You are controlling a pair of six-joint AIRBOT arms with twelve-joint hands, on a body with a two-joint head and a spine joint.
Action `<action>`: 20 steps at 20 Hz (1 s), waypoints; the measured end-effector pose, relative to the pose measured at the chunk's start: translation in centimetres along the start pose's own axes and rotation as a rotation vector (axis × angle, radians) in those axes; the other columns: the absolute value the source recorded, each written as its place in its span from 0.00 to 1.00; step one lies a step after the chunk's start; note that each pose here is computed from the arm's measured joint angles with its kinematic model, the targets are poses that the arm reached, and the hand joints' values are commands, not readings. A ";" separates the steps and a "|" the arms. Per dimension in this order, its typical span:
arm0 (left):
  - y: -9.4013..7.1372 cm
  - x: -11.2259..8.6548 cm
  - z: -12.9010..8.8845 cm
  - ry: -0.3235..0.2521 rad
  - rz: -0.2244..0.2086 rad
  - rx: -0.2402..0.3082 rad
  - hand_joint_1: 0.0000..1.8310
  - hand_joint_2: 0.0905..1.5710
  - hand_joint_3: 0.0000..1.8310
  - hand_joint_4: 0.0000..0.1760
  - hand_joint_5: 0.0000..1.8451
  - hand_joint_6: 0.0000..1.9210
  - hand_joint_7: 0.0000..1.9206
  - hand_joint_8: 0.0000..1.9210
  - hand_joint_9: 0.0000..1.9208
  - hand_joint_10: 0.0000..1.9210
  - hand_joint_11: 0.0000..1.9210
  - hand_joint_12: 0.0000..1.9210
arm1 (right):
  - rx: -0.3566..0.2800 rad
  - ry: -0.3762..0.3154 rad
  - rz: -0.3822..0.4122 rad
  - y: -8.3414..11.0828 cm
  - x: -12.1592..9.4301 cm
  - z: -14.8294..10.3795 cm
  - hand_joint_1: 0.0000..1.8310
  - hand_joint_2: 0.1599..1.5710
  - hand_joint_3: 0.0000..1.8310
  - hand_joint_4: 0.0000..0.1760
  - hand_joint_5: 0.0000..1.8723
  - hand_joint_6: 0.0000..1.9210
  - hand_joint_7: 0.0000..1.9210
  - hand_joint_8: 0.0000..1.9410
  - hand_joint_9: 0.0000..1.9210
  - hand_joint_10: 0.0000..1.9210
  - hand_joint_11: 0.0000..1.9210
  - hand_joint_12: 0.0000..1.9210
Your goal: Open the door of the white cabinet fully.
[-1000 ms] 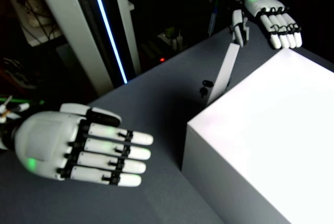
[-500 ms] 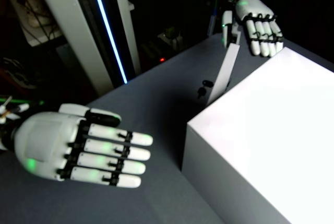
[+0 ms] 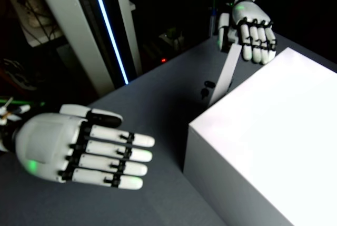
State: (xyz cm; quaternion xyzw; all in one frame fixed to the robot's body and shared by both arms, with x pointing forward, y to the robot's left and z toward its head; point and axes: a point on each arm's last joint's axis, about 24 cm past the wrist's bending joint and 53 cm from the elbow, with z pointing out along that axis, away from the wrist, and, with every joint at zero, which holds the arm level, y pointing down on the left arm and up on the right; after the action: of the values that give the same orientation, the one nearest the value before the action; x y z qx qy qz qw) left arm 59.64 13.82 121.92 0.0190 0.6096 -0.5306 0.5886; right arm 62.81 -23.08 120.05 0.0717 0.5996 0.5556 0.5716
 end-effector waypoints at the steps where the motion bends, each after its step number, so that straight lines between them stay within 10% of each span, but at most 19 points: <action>1: 0.0 0.1 0.1 0.003 -0.005 0.001 0.13 0.94 0.00 0.00 0.04 0.00 0.03 0.00 0.04 0.00 0.00 0.25 | 0.001 -0.001 0.001 0.0 0.0 0.0 0.24 0.85 0.00 0.00 0.13 0.00 0.11 0.00 0.10 0.00 0.10 0.02; 20: -2.0 3.2 1.9 0.096 -0.055 0.085 0.21 0.91 0.00 0.00 0.11 0.00 0.07 0.00 0.07 0.00 0.01 0.17 | 0.002 -0.001 0.001 0.0 0.0 0.0 0.25 0.85 0.00 0.00 0.13 0.00 0.11 0.00 0.10 0.00 0.11 0.02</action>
State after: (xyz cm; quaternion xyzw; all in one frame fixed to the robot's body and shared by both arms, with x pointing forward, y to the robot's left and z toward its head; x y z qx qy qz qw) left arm 58.65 9.75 121.30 0.0527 0.6145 -0.5704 0.5425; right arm 62.85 -23.14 120.04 0.0727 0.5998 0.5554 0.5715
